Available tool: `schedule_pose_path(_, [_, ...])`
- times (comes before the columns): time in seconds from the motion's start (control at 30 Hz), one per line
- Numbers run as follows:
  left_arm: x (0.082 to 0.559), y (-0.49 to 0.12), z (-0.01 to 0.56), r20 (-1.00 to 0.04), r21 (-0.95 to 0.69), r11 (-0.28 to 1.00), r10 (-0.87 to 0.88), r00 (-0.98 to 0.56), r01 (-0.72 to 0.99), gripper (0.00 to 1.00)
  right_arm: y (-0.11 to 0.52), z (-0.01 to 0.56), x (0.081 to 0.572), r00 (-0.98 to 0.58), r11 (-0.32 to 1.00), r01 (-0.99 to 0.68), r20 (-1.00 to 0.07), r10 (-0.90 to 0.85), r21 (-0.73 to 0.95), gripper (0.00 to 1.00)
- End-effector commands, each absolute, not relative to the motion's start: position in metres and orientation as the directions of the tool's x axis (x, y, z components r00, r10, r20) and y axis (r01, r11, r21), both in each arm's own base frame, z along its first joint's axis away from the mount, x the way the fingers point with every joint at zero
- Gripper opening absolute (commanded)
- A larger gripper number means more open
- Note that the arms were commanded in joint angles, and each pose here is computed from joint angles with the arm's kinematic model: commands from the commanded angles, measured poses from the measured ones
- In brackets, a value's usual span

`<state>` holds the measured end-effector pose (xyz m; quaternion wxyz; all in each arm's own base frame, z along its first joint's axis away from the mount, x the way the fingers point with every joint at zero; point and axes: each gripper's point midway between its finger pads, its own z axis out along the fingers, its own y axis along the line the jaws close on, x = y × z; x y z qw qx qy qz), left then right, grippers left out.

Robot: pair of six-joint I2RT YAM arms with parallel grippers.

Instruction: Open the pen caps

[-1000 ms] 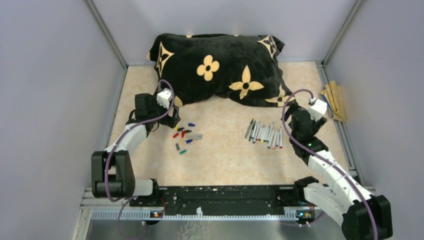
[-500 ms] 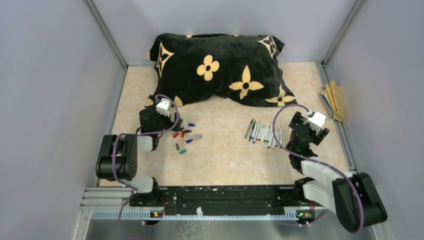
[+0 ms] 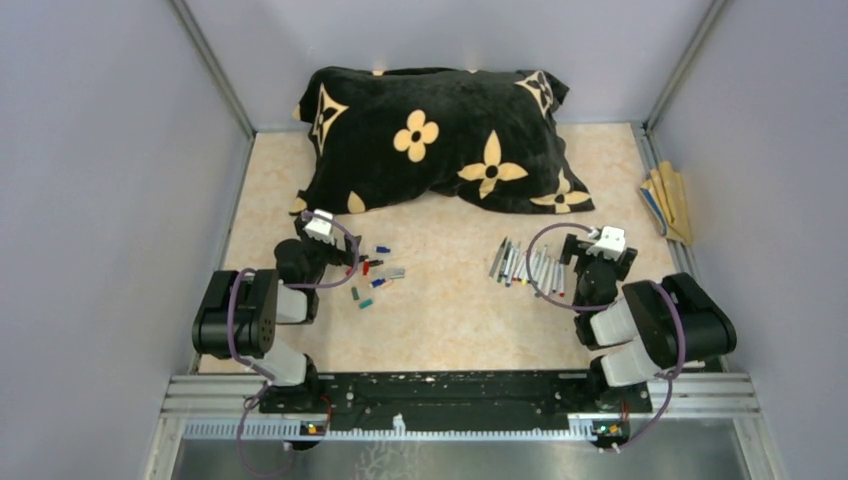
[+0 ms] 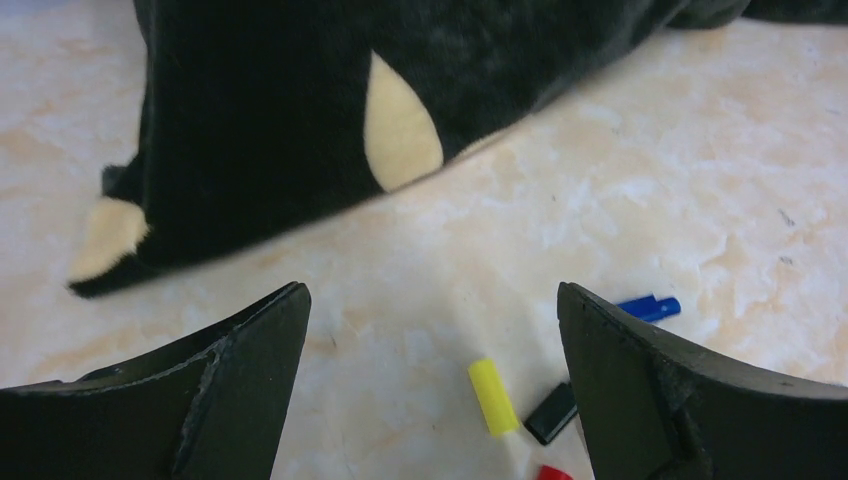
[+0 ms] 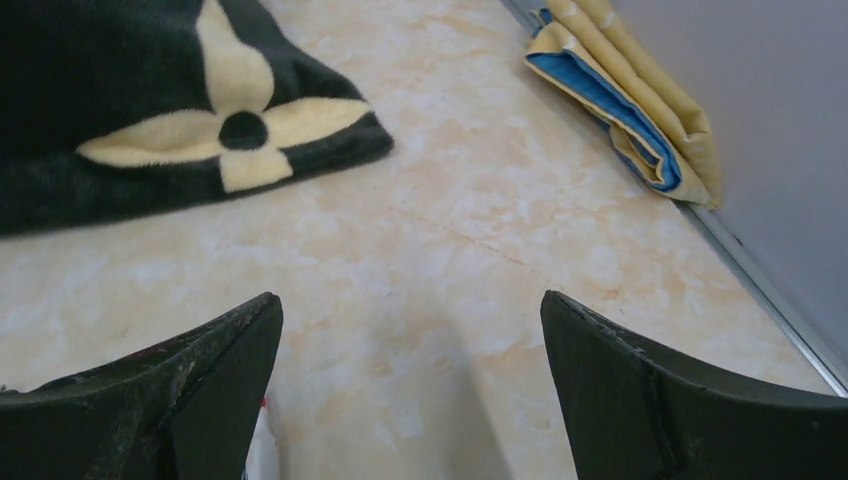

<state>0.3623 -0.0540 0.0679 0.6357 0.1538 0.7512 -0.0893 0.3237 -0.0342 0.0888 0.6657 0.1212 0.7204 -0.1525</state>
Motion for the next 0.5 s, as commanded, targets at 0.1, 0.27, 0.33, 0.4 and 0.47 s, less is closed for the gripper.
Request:
schedule_pose_path(0.1, [0.375,-0.055,0.089,-0.992,0.072,0.938,0.103,-0.074,0.338,0.99,-0.023,0.105,0.363,-0.046,0.975,0.221,-0.999,0.026,0.015,0.99])
schedule_pose_path(0.27, [0.375,-0.055,0.089,-0.992,0.072,0.938,0.103,-0.074,0.339,0.99,-0.025,0.105,0.361,-0.043,0.975,0.223,-0.999,0.031,0.021,0.99])
schedule_pose_path(0.33, [0.374,-0.055,0.089,-0.992,0.071,0.938,0.103,-0.076,0.339,0.99,-0.025,0.105,0.363,-0.041,0.976,0.217,-0.999,0.027,0.018,0.99])
schedule_pose_path(0.4, [0.375,-0.055,0.089,-0.992,0.071,0.938,0.103,-0.077,0.338,0.99,-0.024,0.105,0.362,-0.044,0.976,0.215,-0.999,0.029,0.019,0.99])
schedule_pose_path(0.47, [0.374,-0.055,0.089,-0.992,0.071,0.938,0.103,-0.075,0.338,0.99,-0.024,0.106,0.362,-0.041,0.976,0.216,-0.999,0.028,0.018,0.99])
